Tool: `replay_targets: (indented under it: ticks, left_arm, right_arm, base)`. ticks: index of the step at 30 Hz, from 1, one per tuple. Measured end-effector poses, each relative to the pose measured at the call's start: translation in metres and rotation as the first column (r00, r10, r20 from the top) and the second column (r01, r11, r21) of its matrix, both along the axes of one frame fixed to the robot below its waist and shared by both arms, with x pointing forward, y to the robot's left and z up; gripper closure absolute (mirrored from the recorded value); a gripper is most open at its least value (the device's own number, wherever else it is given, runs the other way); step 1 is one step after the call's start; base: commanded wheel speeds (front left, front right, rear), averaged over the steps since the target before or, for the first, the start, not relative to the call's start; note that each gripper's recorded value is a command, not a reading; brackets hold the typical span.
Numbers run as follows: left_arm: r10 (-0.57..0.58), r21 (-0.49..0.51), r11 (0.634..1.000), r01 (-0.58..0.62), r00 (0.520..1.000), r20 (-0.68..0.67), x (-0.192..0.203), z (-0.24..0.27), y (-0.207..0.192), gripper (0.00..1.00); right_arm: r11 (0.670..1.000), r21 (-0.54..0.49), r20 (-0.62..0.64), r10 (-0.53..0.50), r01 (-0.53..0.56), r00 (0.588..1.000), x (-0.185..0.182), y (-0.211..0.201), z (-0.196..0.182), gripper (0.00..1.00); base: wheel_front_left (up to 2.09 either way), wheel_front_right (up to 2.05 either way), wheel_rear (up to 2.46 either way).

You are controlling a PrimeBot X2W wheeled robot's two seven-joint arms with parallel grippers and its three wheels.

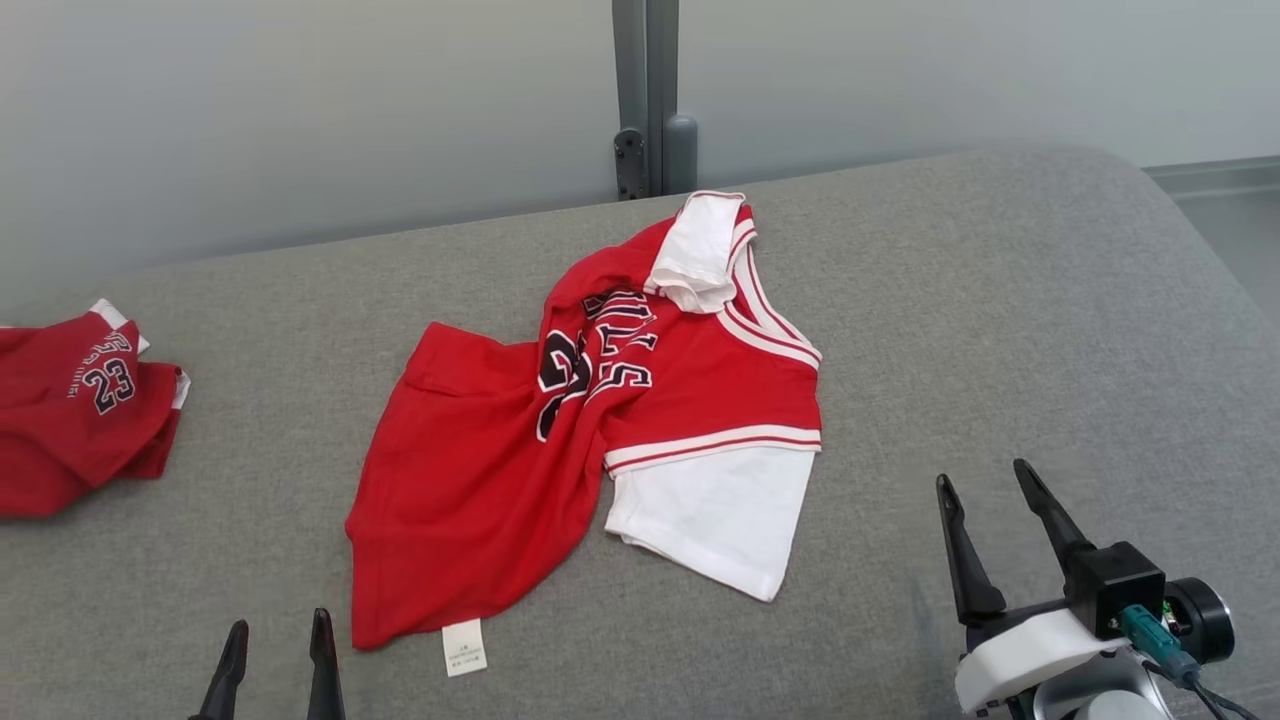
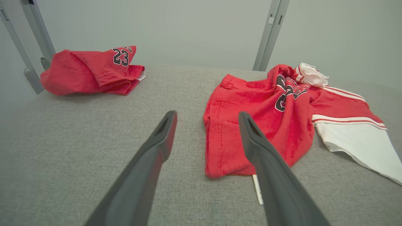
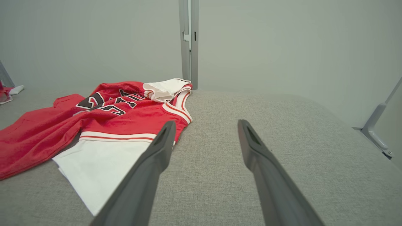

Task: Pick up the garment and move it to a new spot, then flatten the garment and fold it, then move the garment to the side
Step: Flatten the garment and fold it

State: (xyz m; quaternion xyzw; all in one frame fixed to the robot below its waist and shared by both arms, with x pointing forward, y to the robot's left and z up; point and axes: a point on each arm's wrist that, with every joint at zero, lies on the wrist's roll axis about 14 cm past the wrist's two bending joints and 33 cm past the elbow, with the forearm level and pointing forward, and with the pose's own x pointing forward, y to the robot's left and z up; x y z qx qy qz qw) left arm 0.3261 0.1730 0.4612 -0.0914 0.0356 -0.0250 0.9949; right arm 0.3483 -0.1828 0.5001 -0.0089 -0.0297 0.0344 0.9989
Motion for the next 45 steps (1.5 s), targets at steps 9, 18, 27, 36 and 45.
replay_targets:
  ticks: [9,18,27,36,45]
  left_arm:
    - [0.011,0.018,1.0,-0.011,1.0,0.016,-0.003,0.002,0.009,0.0]
    - [-0.134,-0.006,0.991,0.137,0.959,-0.25,-0.013,-0.051,-0.021,0.0]
    - [-0.215,-0.035,0.974,0.224,0.862,-0.46,-0.001,-0.078,-0.028,0.0]
    - [-0.209,-0.046,0.976,0.214,0.851,-0.482,0.008,-0.085,-0.022,0.0]
    - [-0.222,-0.042,0.972,0.23,0.855,-0.468,0.03,-0.09,-0.028,0.0]
  right_arm:
    - [0.999,0.031,0.007,0.037,-0.037,0.999,0.0,0.015,0.002,0.0]
    - [0.978,0.149,-0.275,0.184,-0.148,0.943,0.014,0.063,-0.043,0.0]
    - [0.958,0.203,-0.546,0.283,-0.203,0.789,0.021,0.091,-0.09,0.0]
    - [0.948,0.231,-0.604,0.316,-0.219,0.731,0.02,0.103,-0.111,0.0]
    - [0.939,0.25,-0.609,0.342,-0.235,0.716,0.03,0.111,-0.116,0.0]
  base:
    - [0.0,0.0,0.0]
    - [0.0,0.0,0.0]
    - [0.0,0.0,0.0]
    - [0.0,0.0,0.0]
    - [0.0,0.0,0.0]
